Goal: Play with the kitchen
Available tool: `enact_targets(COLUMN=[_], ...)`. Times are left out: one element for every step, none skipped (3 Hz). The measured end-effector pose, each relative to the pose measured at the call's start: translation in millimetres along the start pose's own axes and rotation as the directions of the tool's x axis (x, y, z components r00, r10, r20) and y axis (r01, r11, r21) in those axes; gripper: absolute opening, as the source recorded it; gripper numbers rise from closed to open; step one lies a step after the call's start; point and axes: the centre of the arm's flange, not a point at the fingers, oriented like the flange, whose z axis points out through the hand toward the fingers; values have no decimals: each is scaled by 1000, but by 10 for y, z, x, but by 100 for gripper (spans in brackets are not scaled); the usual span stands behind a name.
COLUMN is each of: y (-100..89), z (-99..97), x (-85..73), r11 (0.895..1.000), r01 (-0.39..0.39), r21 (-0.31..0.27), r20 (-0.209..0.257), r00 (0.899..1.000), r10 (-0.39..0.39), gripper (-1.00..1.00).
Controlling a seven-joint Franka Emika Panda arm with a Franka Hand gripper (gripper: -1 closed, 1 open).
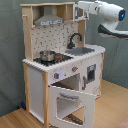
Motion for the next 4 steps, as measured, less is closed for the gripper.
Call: enact_targets(y=[16, 18, 23, 28], z=[78, 127, 170, 208], x=[115, 198, 289, 380], r11=[999, 996, 993, 988], r01=[-51, -88, -121, -153], r21=[-2, -6, -15, -26], r20=[30, 58, 87, 124], r00=[998, 994, 989, 980], r10=[51, 88, 122, 155], gripper=[100, 100, 100, 100])
